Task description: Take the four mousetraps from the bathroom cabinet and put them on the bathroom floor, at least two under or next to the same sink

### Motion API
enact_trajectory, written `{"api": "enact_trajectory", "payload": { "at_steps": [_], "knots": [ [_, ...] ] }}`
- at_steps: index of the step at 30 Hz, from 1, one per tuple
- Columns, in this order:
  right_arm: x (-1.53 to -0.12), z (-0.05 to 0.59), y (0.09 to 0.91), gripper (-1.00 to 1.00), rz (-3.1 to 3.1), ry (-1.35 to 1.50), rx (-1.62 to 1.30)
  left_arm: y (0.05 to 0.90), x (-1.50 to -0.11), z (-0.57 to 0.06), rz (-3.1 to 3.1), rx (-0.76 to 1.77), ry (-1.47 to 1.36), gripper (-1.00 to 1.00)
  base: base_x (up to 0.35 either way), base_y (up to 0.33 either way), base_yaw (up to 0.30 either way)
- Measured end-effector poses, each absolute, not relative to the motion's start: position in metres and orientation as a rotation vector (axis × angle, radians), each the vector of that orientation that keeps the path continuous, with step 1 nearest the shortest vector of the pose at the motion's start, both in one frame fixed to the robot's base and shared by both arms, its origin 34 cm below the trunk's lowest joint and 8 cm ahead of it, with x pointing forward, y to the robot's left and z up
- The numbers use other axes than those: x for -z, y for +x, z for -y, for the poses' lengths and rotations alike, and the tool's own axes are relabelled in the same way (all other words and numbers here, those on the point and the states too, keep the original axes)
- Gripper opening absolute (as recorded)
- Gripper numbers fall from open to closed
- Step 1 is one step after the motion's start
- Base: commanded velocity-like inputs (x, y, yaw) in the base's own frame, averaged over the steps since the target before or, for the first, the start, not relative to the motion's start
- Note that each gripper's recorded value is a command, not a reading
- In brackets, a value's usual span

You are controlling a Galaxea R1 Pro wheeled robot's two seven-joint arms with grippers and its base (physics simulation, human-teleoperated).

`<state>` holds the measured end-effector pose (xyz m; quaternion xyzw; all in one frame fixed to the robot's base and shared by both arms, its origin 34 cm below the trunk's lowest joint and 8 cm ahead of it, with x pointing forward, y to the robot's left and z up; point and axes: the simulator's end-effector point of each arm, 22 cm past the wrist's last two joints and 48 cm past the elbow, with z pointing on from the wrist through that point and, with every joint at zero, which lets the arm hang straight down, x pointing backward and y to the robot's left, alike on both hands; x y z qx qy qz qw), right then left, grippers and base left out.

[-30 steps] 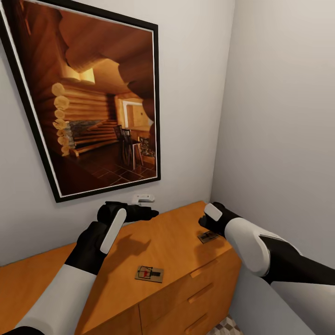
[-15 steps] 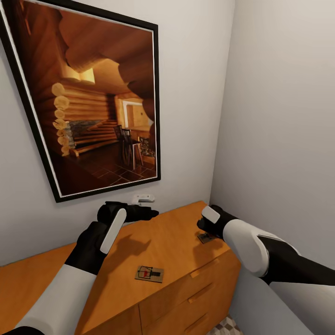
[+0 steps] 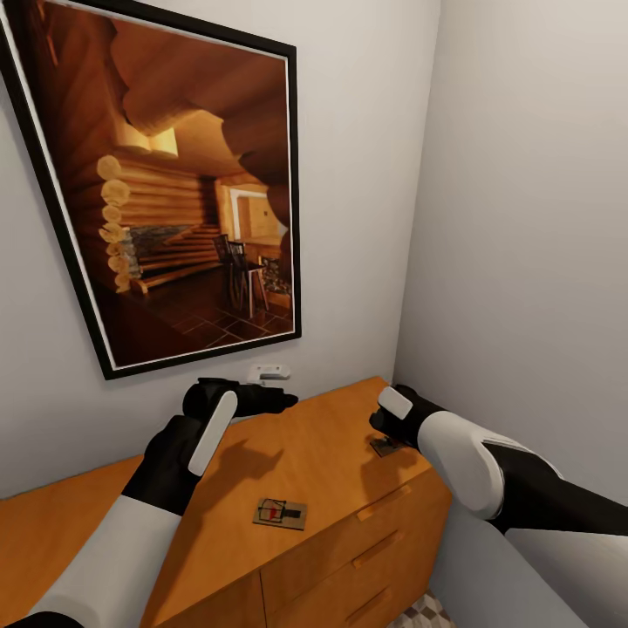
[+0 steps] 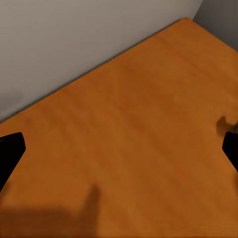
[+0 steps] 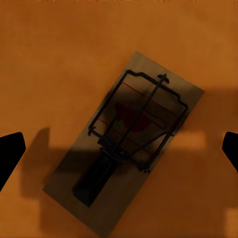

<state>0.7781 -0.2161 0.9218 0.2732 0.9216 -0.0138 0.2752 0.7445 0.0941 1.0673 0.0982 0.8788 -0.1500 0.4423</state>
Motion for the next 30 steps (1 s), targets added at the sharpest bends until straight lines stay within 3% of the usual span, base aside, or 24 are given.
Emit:
{"api": "enact_trajectory", "payload": {
  "at_steps": [30],
  "knots": [
    [-0.9213, 0.2148, 0.7807, 1.0, -2.474, 0.729, 0.005, 0.7444, -1.0662, -0.094, -2.183, 0.372, 0.244, 1.0, 0.0, 0.0, 0.0]
  ]
}}
